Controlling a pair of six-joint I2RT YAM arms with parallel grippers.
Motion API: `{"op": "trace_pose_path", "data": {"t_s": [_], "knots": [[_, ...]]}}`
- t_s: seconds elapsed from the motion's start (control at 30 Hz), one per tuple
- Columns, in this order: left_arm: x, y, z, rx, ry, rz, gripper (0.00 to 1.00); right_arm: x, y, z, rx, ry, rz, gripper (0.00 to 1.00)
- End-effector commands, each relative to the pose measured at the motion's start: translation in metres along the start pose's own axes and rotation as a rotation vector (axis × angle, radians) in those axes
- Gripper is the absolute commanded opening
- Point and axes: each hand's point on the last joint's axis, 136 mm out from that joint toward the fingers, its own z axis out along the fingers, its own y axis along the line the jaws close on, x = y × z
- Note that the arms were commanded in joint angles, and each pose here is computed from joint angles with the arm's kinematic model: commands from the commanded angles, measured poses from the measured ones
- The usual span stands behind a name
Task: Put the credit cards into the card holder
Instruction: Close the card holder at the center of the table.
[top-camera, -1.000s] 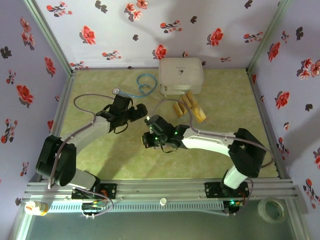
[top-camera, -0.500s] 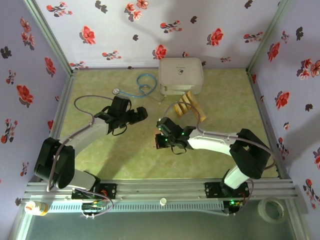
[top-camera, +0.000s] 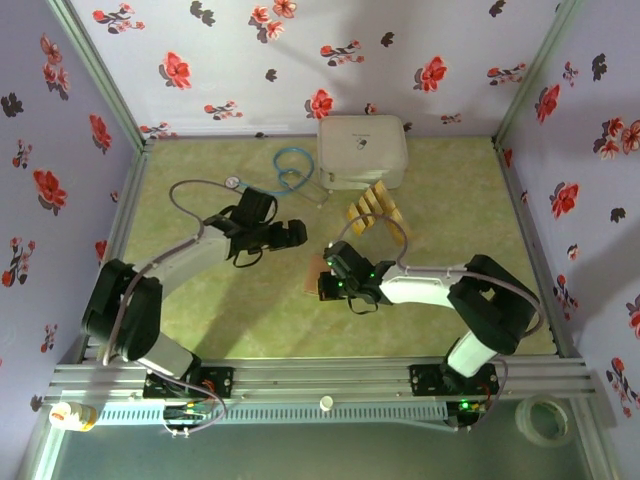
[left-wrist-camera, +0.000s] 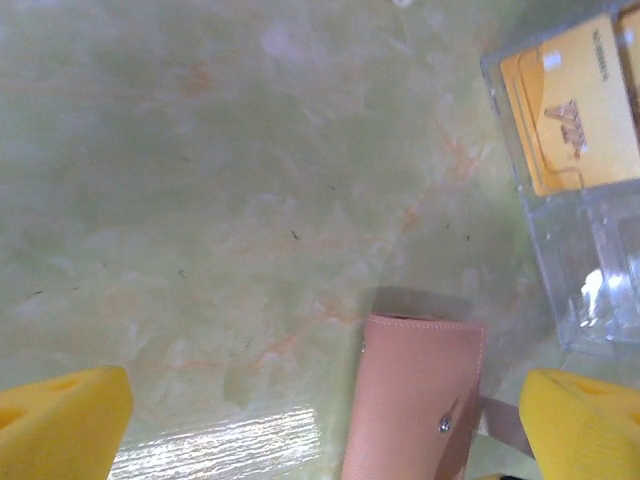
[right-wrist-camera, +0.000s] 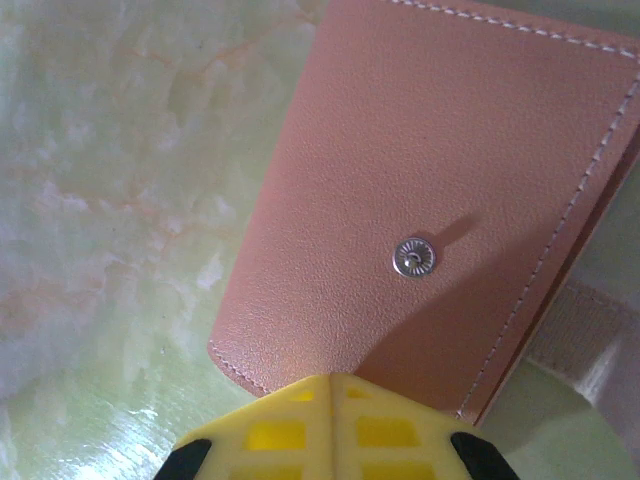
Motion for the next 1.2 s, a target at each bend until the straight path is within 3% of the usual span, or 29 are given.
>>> {"op": "trace_pose_path", "data": {"t_s": [0.0, 0.27, 0.7, 0.9, 1.17], "knots": [[0.007, -0.007, 0.010, -0.030, 0.059, 0.104, 1.00, -0.003, 0.000, 0.006, -0.052, -0.020, 0.035, 0.00], [0.019, -0.016, 0.034, -0.074, 0.116, 0.220, 1.00, 0.003, -0.006, 0.006, -0.070, -0.023, 0.045, 0.00], [0.042, -0.004, 0.064, -0.136, 0.179, 0.278, 1.00, 0.004, -0.006, 0.006, -0.080, -0.017, 0.054, 0.00], [0.049, 0.015, 0.070, -0.227, 0.177, 0.275, 1.00, -0.004, 0.001, -0.009, -0.084, -0.026, 0.034, 0.00], [0.061, 0.039, 0.070, -0.302, 0.166, 0.202, 1.00, -0.032, -0.019, -0.065, 0.021, -0.116, 0.069, 0.22]]}}
